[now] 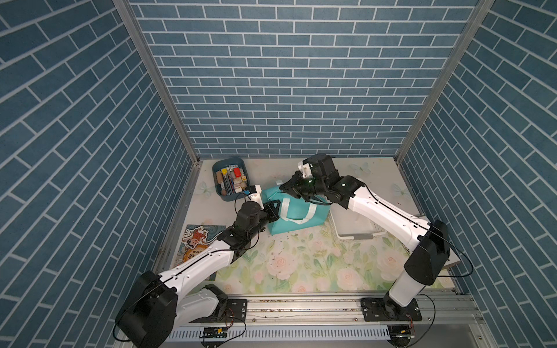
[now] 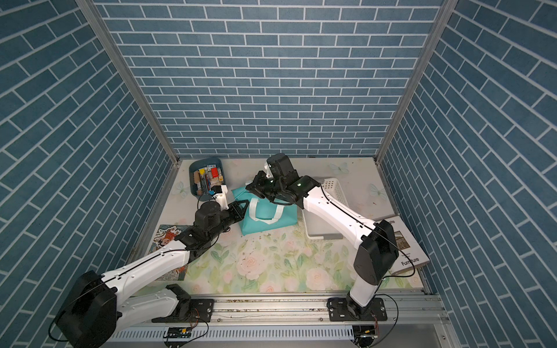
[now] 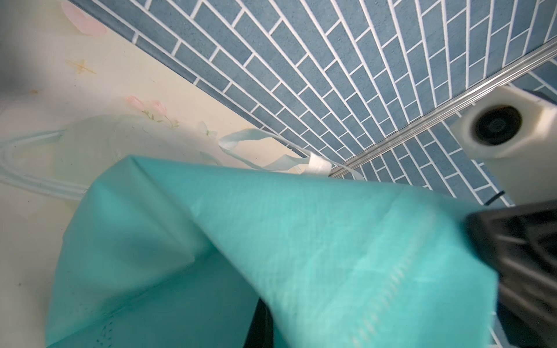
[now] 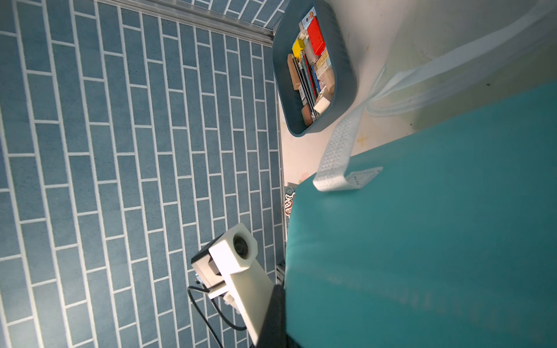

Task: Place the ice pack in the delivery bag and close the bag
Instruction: Seal the delivery bag at the center of the board.

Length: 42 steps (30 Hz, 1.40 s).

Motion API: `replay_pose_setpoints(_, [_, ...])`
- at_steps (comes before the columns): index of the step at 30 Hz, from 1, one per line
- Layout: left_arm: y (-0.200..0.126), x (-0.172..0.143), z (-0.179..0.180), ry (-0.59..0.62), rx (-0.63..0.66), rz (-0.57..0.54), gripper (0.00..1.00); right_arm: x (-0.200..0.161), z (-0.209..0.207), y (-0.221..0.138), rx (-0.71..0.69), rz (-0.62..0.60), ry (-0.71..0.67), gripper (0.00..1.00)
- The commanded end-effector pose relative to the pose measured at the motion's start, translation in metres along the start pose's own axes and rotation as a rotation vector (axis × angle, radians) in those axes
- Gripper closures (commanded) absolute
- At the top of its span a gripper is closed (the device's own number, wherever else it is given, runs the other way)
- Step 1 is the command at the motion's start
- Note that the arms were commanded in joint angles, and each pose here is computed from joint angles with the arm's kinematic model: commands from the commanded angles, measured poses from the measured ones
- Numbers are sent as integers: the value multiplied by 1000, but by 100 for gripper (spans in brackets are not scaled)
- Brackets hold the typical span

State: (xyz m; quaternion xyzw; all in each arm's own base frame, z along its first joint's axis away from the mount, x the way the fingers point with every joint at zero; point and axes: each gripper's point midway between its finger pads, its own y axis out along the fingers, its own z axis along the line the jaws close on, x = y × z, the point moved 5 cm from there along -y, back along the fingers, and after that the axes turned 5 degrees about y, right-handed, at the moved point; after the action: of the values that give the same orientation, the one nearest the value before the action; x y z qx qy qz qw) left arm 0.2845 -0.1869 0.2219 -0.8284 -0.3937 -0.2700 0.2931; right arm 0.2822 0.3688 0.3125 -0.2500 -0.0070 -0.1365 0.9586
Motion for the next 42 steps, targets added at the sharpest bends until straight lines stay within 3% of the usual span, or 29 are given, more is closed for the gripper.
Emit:
replay_pose_setpoints(1, [-4, 26, -18, -37, -45, -113, 100, -9, 11, -19, 16, -4, -84, 100])
replay_pose_setpoints(13, [-2, 13, 10, -124, 51, -108, 100, -11, 12, -25, 1, -3, -128, 100])
replay_pose_setpoints(32, [1, 33, 1, -248, 14, -140, 98, -24, -15, -6, -135, 94, -216, 100])
replay_pose_setpoints(42, [-8, 34, -11, -271, -68, -124, 98, -14, -31, 11, -174, 55, -249, 100])
